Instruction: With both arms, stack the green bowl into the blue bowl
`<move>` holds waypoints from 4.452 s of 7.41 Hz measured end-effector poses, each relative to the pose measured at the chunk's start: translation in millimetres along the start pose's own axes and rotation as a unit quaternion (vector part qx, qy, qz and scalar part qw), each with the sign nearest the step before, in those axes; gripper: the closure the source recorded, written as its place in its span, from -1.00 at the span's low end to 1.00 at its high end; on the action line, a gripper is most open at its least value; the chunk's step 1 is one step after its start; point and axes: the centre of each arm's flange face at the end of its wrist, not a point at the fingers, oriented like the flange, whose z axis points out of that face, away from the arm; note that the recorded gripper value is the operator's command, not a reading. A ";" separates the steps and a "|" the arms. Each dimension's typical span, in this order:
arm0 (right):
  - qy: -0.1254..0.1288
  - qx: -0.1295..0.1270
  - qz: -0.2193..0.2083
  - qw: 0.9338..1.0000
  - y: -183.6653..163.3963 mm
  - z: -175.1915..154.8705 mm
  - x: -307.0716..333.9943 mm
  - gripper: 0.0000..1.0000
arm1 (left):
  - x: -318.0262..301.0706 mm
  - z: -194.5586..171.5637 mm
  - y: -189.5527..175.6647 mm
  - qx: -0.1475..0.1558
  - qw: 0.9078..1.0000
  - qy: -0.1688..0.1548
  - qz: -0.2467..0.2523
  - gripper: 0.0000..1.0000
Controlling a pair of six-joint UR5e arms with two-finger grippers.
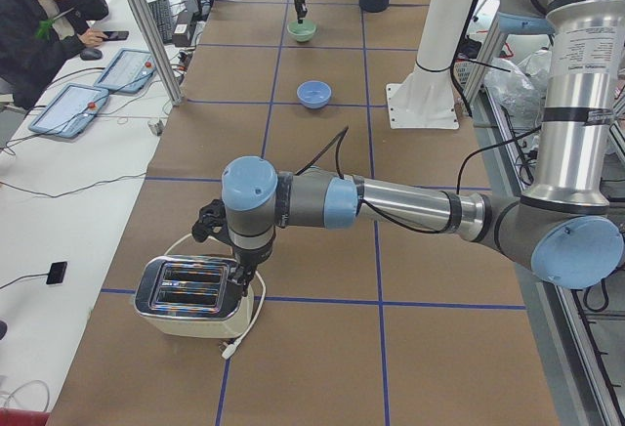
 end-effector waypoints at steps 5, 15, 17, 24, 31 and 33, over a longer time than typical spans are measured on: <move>-0.045 0.051 0.051 0.996 -58.9 -57.4 -36.8 1.00 | 0.0 1.0 0.7 -0.002 1.000 0.002 -0.012 -0.96; -0.061 -0.010 0.236 0.970 -86.6 -53.7 -443.5 1.00 | 6.8 4.3 17.4 -0.004 0.994 0.004 -0.111 -0.96; -0.053 -0.016 0.235 0.970 -88.3 -39.8 -452.0 1.00 | 6.1 6.7 21.3 -0.006 0.994 0.004 -0.113 -0.96; -0.033 -0.017 0.233 0.972 -89.8 -17.2 -445.6 1.00 | 5.8 8.3 24.6 -0.008 0.993 0.005 -0.114 -0.96; -0.044 -0.006 0.229 0.972 -91.6 -17.8 -446.5 -1.00 | 6.6 8.4 24.1 -0.008 0.994 0.005 -0.113 -0.96; -0.045 0.019 0.230 0.972 -102.5 -32.0 -439.8 -1.00 | 6.5 8.5 24.2 -0.008 0.994 0.005 -0.113 -0.96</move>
